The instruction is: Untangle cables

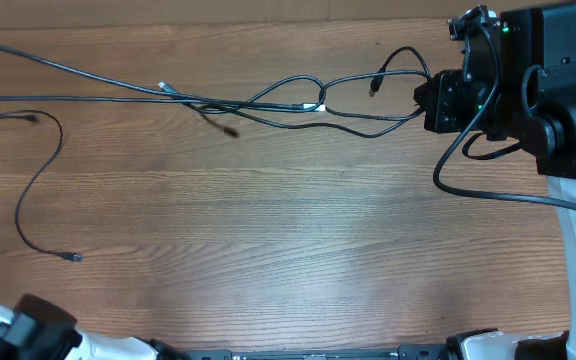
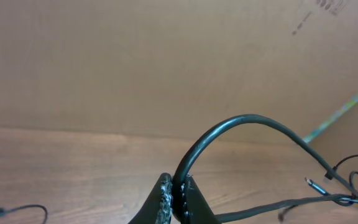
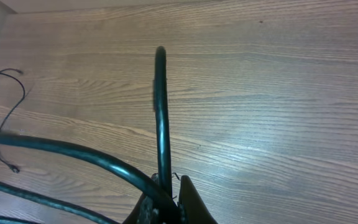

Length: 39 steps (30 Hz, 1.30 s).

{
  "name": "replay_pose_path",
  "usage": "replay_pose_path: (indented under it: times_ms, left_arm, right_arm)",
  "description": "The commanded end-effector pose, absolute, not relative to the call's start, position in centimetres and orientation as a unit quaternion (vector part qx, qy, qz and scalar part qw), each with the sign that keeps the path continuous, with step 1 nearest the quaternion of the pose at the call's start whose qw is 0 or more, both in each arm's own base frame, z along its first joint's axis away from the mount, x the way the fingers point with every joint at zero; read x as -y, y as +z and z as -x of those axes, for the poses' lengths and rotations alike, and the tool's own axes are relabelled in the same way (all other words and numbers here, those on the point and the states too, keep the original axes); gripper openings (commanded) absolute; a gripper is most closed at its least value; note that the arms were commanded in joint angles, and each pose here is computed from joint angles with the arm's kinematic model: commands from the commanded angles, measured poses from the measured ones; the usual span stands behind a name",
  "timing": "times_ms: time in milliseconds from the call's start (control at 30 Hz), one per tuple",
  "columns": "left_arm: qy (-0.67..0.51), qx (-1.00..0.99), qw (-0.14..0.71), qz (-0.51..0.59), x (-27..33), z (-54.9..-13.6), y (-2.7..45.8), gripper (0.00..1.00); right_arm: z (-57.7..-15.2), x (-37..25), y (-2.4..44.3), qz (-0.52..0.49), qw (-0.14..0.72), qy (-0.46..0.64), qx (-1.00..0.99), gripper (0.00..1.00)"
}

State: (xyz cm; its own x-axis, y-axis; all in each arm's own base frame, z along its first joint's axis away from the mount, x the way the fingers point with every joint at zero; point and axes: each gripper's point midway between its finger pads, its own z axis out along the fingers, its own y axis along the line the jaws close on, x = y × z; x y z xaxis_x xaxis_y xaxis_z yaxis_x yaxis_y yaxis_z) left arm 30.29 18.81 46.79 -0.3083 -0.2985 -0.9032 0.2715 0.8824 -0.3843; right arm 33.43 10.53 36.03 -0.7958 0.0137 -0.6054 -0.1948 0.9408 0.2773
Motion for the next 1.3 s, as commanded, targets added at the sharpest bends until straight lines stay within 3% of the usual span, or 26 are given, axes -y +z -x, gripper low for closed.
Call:
replay_pose_path:
  times_ms: [0, 500, 900, 1267]
  left_arm:
    - [-0.209, -0.767, 0.607, -0.006, -18.8, -29.2, 48.2, 0.04]
    - [-0.16, -0.766, 0.621, 0.036, -21.7, -26.7, 49.0, 0.04]
    - [-0.115, -0.727, 0.667, 0.12, -27.3, -20.2, 51.1, 0.04]
    - [-0.075, -0.673, 0.705, 0.213, -31.2, -11.0, 54.4, 0.04]
  right_arm:
    - [-33.6, -8.2, 37.2, 0.023, 0.344, 0.124, -0.93, 0.04]
    - [-33.7, -8.3, 37.2, 0.023, 0.344, 0.124, -0.931, 0.04]
    - [-33.8, -7.9, 37.1, 0.019, 0.345, 0.115, -0.931, 0.04]
    - [-33.9, -7.9, 37.2, 0.019, 0.347, 0.115, -0.931, 0.04]
